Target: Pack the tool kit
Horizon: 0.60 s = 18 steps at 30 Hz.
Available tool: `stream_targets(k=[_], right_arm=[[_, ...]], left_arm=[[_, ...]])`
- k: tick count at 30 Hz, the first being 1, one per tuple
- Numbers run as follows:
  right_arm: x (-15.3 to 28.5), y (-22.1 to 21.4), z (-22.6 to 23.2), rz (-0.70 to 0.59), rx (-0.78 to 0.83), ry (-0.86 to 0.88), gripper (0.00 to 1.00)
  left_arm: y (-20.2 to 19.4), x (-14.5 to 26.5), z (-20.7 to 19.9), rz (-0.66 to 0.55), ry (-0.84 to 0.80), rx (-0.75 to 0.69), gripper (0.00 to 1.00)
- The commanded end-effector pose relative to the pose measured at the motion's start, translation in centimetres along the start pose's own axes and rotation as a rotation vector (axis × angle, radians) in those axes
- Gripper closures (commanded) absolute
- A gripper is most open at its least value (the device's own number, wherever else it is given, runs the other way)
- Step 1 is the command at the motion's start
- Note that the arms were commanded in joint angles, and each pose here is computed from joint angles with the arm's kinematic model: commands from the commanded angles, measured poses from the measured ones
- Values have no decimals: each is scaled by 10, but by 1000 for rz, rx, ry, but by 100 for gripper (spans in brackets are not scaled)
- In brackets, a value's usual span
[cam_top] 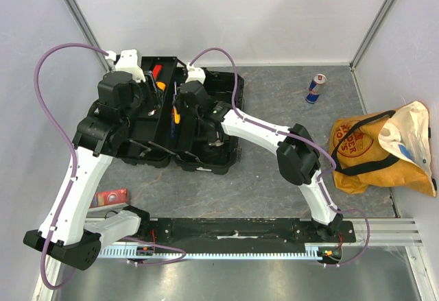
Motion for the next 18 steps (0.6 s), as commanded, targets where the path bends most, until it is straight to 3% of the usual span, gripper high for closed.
stream_targets(k=[1, 11, 18], right_arm=[[-6, -14, -12, 28, 38, -86, 85], [-1, -2, -9, 12, 18, -128, 48], [25, 32, 2, -60, -5, -115, 52]], left_arm=[[11, 4, 1, -62, 16, 45, 49], [14, 6, 2, -75, 23, 41, 46], [13, 3, 4, -49, 59, 59, 41]])
Point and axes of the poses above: each gripper's point midway between its finger pads, its own x axis back along the fingers, its own z axis along the line the jaws close on, y = z × x, the point moved 7 cm from there along x, back along the fingers, and after that the axes turned 5 degrees about -x, right-handed, at the moved point
